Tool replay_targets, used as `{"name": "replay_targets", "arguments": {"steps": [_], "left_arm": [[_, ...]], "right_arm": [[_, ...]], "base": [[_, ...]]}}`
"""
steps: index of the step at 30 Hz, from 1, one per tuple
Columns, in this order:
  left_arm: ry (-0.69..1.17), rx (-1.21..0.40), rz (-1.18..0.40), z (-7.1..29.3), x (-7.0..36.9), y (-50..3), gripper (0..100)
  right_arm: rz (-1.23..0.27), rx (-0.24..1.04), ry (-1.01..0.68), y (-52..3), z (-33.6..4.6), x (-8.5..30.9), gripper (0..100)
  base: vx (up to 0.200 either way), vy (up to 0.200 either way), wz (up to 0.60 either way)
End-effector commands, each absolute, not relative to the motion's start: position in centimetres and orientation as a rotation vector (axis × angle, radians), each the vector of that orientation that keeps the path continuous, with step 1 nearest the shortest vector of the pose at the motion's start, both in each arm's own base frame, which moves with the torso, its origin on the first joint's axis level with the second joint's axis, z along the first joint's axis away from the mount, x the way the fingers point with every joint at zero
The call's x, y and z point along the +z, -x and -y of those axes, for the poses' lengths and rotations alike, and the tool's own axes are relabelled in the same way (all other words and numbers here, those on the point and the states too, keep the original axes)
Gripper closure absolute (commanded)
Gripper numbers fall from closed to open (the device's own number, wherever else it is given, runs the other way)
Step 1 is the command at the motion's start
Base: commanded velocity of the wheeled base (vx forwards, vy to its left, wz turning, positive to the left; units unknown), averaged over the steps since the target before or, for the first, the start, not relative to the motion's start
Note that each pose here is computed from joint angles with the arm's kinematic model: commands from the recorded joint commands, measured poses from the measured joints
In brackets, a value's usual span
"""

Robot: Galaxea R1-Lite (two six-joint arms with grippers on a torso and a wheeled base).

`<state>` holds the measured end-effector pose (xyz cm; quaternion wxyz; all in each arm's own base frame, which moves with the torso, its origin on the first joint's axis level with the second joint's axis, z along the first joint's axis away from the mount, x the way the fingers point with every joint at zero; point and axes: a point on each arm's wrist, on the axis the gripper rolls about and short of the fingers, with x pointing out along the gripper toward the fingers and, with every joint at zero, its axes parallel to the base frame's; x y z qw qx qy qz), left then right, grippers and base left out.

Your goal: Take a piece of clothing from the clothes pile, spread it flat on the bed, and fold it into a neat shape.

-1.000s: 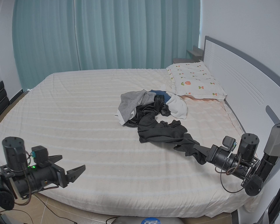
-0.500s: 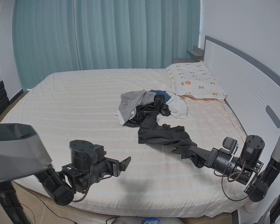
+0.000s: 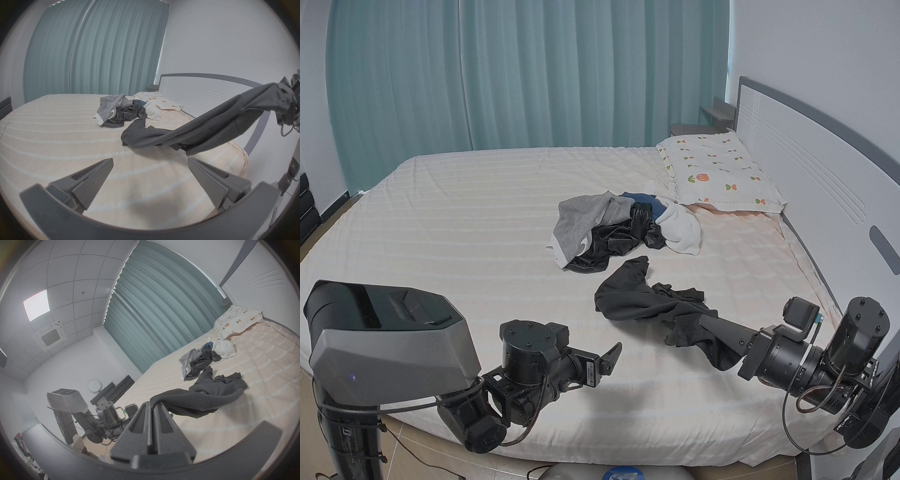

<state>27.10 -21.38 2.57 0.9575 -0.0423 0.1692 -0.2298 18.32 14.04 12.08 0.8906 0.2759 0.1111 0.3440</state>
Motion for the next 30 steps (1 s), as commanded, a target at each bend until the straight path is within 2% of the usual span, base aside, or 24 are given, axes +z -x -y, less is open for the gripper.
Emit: {"name": "replay_targets", "arguments": {"steps": [1, 6, 12, 18, 30], "left_arm": [[0.086, -0.519, -0.326, 22.9, 2.7, -25.8, 0], [0.088, -0.547, -0.308, 23.8, 3.1, -25.2, 0], [0.115, -0.5, -0.246, 24.9, 3.9, -26.0, 0], [0.233, -0.431, -0.179, 26.3, 5.1, -27.6, 0], [0.185, -0.436, -0.252, 25.9, 3.0, -26.2, 0]], "right_arm": [[-0.218, 0.769, -0.576, -17.1, -14.5, 12.7, 100], [-0.219, 0.773, -0.575, -17.0, -14.5, 12.7, 100], [-0.188, 0.835, -0.584, -15.5, -14.7, 14.0, 100], [-0.18, 0.862, -0.588, -14.7, -14.5, 15.0, 100], [-0.2, 0.846, -0.582, -15.0, -14.5, 14.5, 100]], "base": [[0.0, 0.0, 0.0], [0.0, 0.0, 0.0], [0.0, 0.0, 0.0], [0.0, 0.0, 0.0], [0.0, 0.0, 0.0]]}}
